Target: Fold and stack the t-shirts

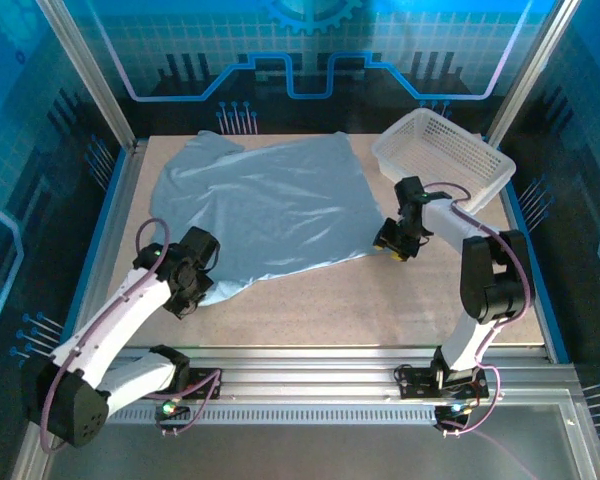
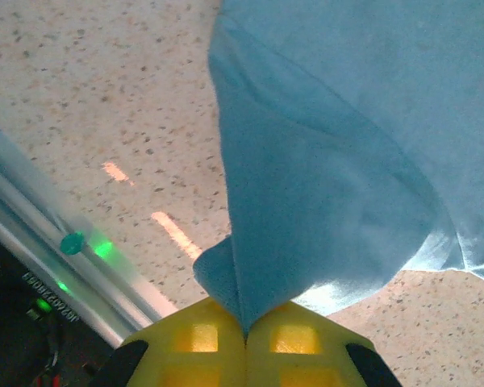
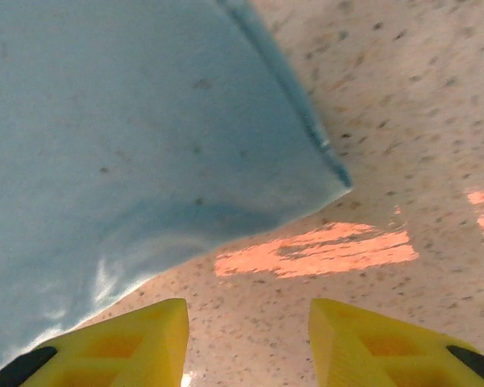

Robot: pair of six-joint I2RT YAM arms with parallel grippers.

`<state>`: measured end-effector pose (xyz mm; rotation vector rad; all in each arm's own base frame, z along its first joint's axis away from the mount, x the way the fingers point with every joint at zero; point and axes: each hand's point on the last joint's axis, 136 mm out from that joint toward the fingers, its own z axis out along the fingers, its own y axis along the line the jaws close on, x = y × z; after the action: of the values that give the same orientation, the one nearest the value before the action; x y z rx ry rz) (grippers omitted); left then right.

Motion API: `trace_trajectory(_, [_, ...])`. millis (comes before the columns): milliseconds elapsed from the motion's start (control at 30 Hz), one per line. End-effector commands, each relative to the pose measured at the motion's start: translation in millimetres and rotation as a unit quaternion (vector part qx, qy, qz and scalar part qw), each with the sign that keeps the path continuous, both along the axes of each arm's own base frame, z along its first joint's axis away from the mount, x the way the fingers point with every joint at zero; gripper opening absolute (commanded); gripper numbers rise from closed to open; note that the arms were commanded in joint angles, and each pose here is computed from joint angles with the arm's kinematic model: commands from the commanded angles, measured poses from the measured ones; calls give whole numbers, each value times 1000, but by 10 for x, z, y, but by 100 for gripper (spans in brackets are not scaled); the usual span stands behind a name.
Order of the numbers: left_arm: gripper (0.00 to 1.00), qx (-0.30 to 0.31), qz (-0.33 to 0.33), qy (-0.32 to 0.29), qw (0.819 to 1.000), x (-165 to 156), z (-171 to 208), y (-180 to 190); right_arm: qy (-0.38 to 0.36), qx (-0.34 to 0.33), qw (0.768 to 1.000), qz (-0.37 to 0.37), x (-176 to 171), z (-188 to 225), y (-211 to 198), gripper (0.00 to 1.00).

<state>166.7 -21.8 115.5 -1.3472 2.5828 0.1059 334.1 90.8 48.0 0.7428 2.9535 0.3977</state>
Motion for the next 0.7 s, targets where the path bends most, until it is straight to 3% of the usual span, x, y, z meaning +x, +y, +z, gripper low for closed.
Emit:
trace_trajectory(0, [0,11,21,18,1000,-152,47,91,15,-14,999,-35,17,-74,-138,43])
trace_trajectory(233, [0,9,19,14,1000,-163,17,95,9,-25,998,-59,126,-125,-361,42])
trace_trajectory(333, [0,9,17,14,1000,-176,9,98,10,5,998,-55,210,-179,-266,35])
trace_trajectory(533, [0,7,19,13,1000,-175,2,96,22,11,998,-59,155,-246,-146,35])
trace_trajectory(667, [0,10,18,12,1000,-168,4,104,30,6,997,-64,168,-337,-151,29])
